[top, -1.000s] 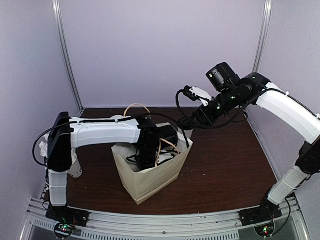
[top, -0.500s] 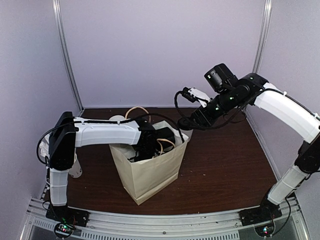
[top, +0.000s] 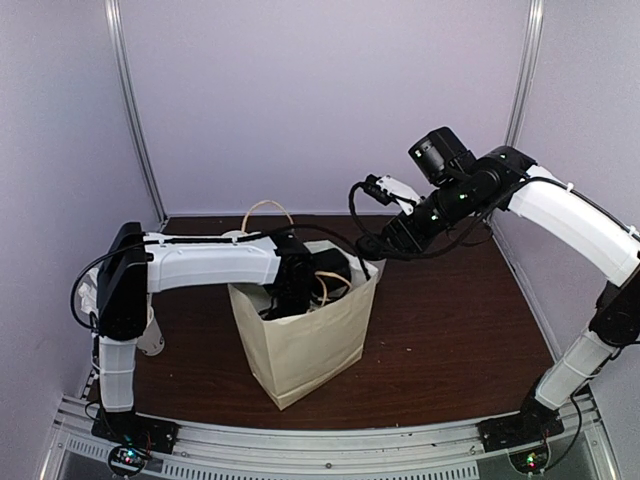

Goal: Pack the takeout coffee

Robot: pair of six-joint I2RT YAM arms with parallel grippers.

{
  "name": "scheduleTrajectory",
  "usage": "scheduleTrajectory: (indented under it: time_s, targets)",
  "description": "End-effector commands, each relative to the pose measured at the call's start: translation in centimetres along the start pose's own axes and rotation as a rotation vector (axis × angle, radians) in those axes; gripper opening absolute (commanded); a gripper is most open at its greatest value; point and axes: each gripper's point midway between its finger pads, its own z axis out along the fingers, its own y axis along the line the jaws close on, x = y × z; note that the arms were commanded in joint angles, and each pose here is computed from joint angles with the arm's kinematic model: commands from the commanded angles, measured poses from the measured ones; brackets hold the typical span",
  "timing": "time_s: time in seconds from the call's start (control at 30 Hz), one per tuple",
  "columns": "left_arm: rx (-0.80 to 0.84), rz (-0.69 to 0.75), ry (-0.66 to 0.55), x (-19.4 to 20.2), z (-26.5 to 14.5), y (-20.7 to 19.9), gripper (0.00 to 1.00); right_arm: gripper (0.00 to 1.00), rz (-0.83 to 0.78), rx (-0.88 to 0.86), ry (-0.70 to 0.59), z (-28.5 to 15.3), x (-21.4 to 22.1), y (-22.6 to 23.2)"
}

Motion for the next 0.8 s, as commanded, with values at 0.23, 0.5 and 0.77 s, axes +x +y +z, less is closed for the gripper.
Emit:
scheduleTrajectory:
  time_s: [0.23, 0.5, 0.77]
  targets:
    - [-0.027, 0.020, -0.144, -0.9, -8.4, 0.2, 0.98, 0.59, -0.068, -0.081, -0.026, -0.8, -0.1, 1.4]
    - [-0.026, 0.074, -0.245, -1.2, -12.6, 0.0, 0.98, 0.63, -0.140, -0.155, -0.034, -1.9, 0.4, 2.9]
    - [-0.072, 0.062, -0.390, -1.8, -18.1, 0.6, 0.98, 0.65, -0.161, -0.153, -0.044, -2.7, 0.5, 2.9]
